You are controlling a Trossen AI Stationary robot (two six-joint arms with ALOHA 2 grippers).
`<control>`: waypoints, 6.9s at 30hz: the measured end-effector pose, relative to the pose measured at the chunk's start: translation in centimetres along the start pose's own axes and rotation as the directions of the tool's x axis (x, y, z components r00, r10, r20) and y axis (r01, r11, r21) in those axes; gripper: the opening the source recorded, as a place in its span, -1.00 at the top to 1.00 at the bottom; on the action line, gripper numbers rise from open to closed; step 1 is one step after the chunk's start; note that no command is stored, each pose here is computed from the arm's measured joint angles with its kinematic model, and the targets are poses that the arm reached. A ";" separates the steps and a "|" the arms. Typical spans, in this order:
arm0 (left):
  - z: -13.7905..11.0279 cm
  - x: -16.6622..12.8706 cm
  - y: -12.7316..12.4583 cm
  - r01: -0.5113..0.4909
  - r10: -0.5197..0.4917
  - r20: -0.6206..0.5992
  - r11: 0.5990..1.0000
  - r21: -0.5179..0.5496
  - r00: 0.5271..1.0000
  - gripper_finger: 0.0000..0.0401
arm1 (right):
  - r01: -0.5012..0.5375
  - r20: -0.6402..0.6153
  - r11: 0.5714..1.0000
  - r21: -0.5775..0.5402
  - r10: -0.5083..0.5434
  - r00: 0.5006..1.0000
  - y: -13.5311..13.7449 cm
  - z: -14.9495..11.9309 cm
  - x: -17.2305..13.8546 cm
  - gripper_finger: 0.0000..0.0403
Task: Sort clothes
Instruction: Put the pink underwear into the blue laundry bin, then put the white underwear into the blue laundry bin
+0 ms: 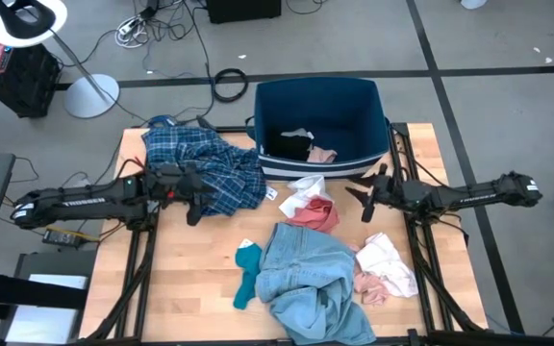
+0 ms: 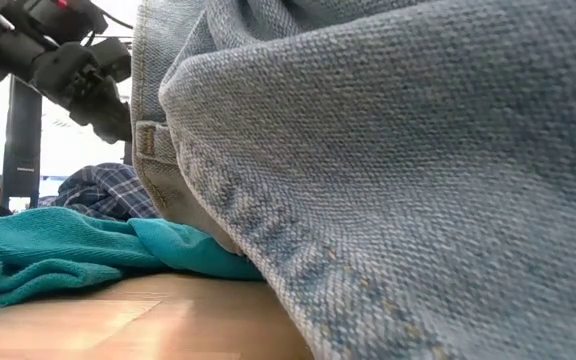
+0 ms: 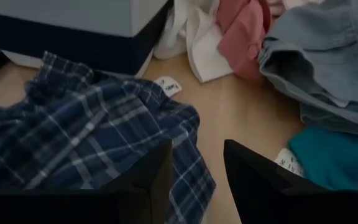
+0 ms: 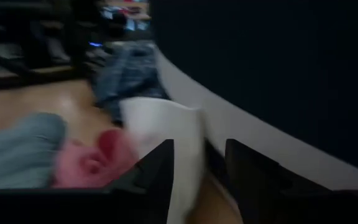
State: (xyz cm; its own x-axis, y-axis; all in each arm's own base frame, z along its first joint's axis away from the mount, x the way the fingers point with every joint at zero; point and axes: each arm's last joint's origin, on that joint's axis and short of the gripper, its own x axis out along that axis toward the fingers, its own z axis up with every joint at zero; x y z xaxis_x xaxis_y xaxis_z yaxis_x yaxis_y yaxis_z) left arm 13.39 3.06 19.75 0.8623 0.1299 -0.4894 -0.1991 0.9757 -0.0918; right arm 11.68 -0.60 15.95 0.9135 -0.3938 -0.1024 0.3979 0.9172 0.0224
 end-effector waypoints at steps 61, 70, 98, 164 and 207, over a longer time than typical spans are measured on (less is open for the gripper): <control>-4.2 -2.2 -0.8 0.189 -0.190 0.235 0.982 0.024 0.953 0.25 | -0.055 -0.826 0.987 -0.152 -0.096 0.555 8.8 5.8 13.1 0.10; -4.5 -2.1 -0.8 0.172 -0.185 0.209 0.982 0.076 0.960 0.25 | -0.087 -0.833 0.995 -0.040 0.015 0.553 8.5 6.0 13.7 0.68; -4.2 -2.2 -0.8 0.165 -0.180 0.239 0.983 0.079 0.954 0.25 | 0.030 -0.390 0.958 -0.286 -0.145 0.910 8.9 28.2 13.2 0.99; -4.1 -2.2 -0.6 0.108 -0.114 0.255 0.993 0.037 0.960 0.25 | 0.129 -0.714 0.991 0.047 -0.057 0.698 0.7 27.1 11.7 0.39; -4.5 -2.3 -2.3 0.061 -0.063 0.247 0.998 0.014 0.967 0.25 | 0.144 -0.840 0.983 -0.115 -0.174 0.515 9.7 15.4 8.6 0.41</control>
State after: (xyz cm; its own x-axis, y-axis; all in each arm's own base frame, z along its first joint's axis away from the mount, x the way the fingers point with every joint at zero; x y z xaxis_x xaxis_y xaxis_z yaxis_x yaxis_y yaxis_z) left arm 9.73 -0.27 17.21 0.9613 0.1080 -0.2535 -0.1395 0.9841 -0.1097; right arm 24.71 3.94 30.60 0.3295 -0.3108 -0.8915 0.5131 0.8516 -0.1072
